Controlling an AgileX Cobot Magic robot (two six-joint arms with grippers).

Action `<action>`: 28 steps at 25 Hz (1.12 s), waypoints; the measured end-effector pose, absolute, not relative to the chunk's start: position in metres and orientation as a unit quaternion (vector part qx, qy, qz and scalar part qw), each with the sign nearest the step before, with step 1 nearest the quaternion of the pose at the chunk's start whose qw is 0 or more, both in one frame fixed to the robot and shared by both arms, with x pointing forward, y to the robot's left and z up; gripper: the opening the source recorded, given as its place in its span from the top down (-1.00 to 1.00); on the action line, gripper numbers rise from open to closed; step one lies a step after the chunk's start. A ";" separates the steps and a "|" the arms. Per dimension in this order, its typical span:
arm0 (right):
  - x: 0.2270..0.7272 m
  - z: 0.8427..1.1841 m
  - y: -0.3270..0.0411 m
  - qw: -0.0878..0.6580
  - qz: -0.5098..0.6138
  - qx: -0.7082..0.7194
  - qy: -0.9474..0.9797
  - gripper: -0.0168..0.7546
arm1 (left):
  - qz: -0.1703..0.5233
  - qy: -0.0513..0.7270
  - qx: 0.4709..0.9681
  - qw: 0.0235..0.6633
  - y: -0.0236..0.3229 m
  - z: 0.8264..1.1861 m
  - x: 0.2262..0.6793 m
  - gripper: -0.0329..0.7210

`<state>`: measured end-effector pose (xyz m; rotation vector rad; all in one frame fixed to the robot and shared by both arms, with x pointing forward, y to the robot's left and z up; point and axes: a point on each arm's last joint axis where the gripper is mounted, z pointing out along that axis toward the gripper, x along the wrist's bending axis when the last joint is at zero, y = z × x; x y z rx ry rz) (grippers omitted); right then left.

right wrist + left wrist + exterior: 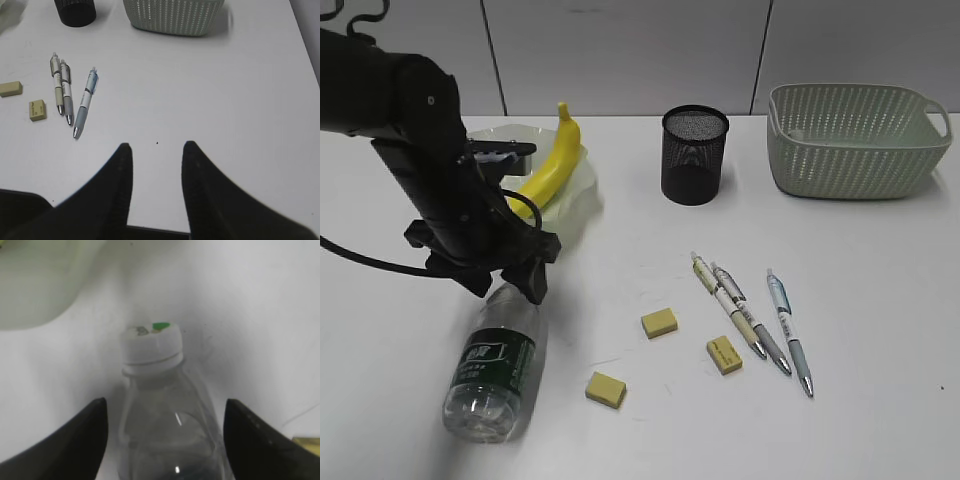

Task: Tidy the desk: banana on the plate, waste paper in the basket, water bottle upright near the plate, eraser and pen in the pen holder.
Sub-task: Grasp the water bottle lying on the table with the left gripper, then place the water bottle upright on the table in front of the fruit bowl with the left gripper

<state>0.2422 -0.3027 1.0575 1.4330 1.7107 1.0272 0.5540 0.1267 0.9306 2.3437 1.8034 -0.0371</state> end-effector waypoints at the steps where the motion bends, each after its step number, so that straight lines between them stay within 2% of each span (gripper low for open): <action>1: 0.242 1.058 -0.303 0.336 0.394 0.549 0.656 0.24 | -0.014 0.608 0.788 0.092 0.126 0.929 0.556 -0.51; 6: 0.242 1.058 -0.303 0.336 0.394 0.549 0.656 0.24 | -0.024 0.616 0.783 0.082 0.122 0.916 0.560 -0.49; 8: 0.242 1.058 -0.303 0.336 0.394 0.549 0.656 0.24 | -0.026 0.618 0.782 0.080 0.122 0.913 0.560 -0.33; 11: 0.242 1.058 -0.303 0.336 0.394 0.549 0.656 0.24 | -0.022 0.619 0.780 0.090 0.121 0.915 0.562 0.10; 14: 0.242 1.058 -0.303 0.336 0.394 0.549 0.656 0.24 | -0.005 0.615 0.780 0.113 0.122 0.924 0.563 0.10; 18: 0.242 1.058 -0.303 0.336 0.394 0.549 0.656 0.24 | 0.044 0.604 0.774 0.186 0.129 0.953 0.556 0.10; 23: 0.242 1.058 -0.303 0.336 0.394 0.549 0.656 0.24 | 0.135 0.564 0.756 0.303 0.154 0.987 0.518 0.10; 28: 0.242 1.058 -0.303 0.336 0.394 0.549 0.656 0.24 | 0.213 0.520 0.709 0.426 0.177 0.973 0.478 0.10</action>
